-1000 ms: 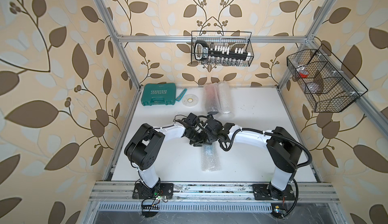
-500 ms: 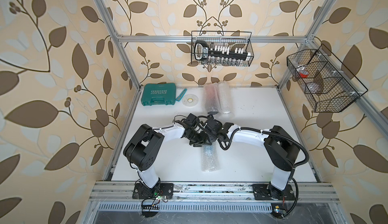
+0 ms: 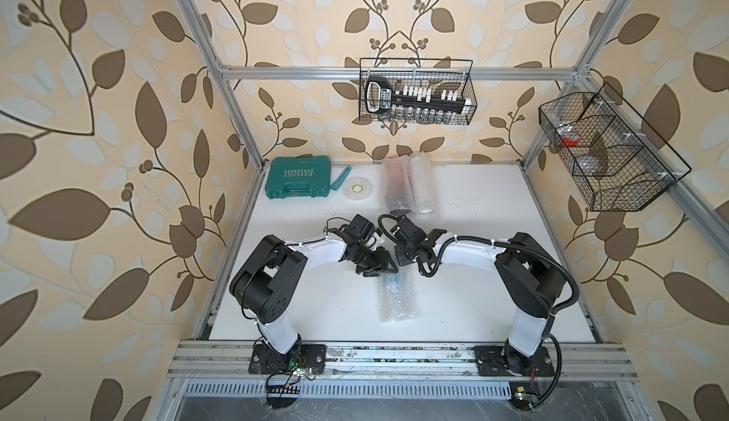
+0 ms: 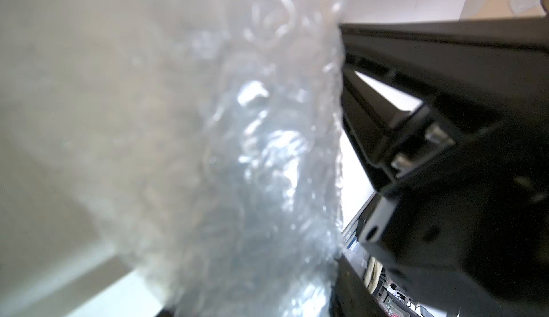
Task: Unwrap the vase from the bubble wrap
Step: Unwrap the bubble wrap at the center of the board.
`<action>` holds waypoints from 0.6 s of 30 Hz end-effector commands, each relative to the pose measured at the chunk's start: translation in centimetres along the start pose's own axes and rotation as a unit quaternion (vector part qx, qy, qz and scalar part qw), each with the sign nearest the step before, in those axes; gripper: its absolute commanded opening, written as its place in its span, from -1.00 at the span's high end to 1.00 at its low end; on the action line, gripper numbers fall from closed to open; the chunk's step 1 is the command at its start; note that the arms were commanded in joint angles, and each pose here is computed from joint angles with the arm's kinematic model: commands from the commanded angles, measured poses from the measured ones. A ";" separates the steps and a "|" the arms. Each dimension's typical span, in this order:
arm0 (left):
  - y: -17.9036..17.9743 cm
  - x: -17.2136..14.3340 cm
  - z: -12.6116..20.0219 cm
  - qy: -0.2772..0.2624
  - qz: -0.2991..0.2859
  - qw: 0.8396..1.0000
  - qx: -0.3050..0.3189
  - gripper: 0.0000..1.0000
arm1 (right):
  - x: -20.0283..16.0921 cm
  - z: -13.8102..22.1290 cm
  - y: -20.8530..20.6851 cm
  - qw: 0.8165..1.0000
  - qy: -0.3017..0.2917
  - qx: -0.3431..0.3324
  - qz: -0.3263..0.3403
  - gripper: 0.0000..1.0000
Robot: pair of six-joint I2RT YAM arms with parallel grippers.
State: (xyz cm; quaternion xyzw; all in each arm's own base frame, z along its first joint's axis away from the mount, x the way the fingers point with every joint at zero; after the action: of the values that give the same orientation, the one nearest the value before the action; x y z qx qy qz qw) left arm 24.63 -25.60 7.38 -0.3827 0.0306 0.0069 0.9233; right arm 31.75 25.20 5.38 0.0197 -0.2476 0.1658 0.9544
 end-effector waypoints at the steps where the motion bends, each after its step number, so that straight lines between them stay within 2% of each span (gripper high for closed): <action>1: 1.8 -1.4 -0.3 0.009 0.019 0.999 0.038 0.16 | 1.0 0.9 0.4 0.998 -0.026 0.048 -0.029 1.00; 4: 1.9 -1.4 -0.3 0.010 0.020 0.999 0.038 0.16 | 0.8 1.0 0.3 0.996 -0.026 0.075 -0.045 0.96; 9: 1.8 -1.5 -0.2 0.010 0.016 0.999 0.033 0.15 | -0.2 1.3 -0.4 0.988 -0.017 0.131 -0.074 0.71; 14: 1.6 -1.5 -0.2 0.010 0.013 0.999 0.030 0.15 | -1.7 1.7 -1.1 0.978 -0.002 0.182 -0.099 0.53; 18: 1.5 -1.4 -0.2 0.010 0.012 1.000 0.027 0.15 | -2.9 1.9 -1.2 0.972 0.009 0.210 -0.104 0.47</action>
State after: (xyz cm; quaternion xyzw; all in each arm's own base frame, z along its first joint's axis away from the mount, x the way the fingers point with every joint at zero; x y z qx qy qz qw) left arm 24.57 -25.57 7.38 -0.3857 0.0267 0.0074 0.9222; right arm 29.68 22.12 5.00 0.1949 -0.2051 0.1041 0.9535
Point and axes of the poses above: each gripper's point midway between its finger pads, its own z axis back along the fingers, its own y axis along the line the jaws close on, x = y × z, the point moved 3 cm from there along z, back along the fingers, and after that the axes turned 6 degrees about z, right-handed, at the moved point
